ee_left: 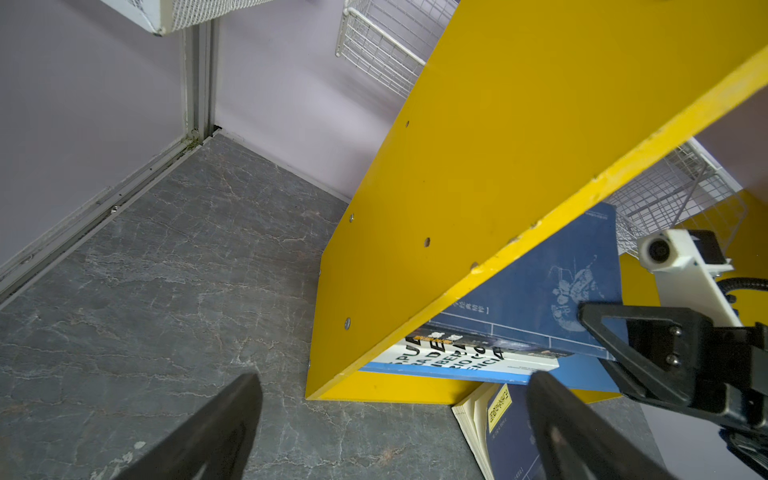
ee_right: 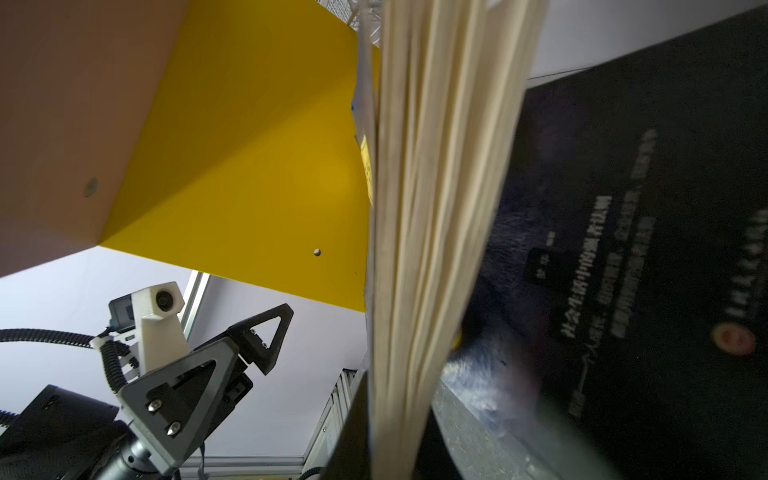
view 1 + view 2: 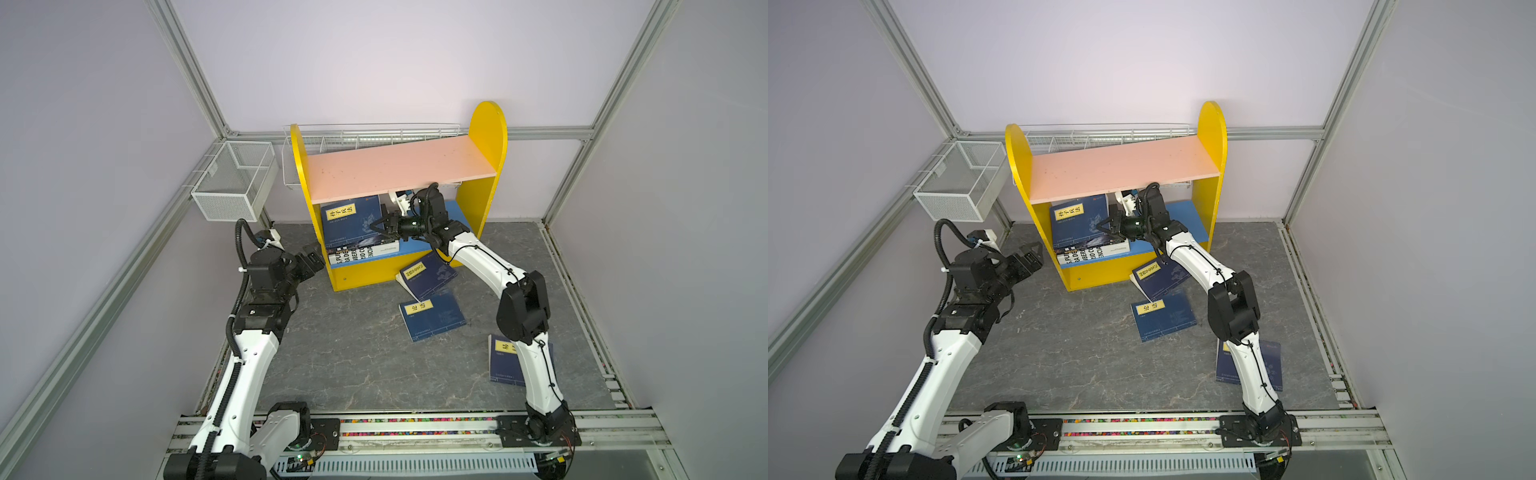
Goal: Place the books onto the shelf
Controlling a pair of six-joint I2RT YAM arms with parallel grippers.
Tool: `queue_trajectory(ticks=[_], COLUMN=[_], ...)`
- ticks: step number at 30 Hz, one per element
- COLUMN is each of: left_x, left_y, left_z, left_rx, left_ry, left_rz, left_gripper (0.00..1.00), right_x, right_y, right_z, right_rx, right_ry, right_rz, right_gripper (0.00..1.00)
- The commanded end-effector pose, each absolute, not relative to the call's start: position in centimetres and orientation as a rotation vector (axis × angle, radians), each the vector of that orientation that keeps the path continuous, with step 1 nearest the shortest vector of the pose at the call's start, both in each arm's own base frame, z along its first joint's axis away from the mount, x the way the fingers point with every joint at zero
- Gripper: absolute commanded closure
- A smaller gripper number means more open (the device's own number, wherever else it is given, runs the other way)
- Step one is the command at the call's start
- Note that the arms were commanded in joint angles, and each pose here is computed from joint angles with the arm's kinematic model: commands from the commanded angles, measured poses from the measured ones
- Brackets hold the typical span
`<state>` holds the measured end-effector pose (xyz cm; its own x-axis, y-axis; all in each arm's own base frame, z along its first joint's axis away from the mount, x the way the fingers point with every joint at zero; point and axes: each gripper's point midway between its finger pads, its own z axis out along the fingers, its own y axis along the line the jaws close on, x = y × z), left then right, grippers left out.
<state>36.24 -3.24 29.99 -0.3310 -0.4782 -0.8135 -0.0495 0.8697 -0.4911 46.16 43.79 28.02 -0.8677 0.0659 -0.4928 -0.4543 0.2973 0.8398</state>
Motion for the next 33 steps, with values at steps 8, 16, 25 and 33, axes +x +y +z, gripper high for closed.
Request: queue_trajectory(ticks=[8,16,25,33], left_x=[36.5,36.4,36.0,35.8], left_y=[-3.2,-3.2,-3.1,-3.0], left_z=[30.0,29.8,29.4,29.1], left_rx=[-0.385,-0.39,-0.398,-0.404], left_ry=[1.863,1.867,1.873,1.882], left_rz=[-0.467,-0.468,-0.465,-0.461], left_gripper=[0.01,0.01,0.01,0.01], right_x=[48.2,49.4,49.9,49.4], right_y=[44.2,43.1,41.2,42.1], right_z=[27.0,25.8,25.7,27.0], right_rx=[-0.311,-0.204,-0.067,-0.109], right_ry=[2.138,2.188,2.157,2.109], right_rz=[1.574,1.457,1.388,1.499], right_gripper=[0.72,0.57,0.73,0.87])
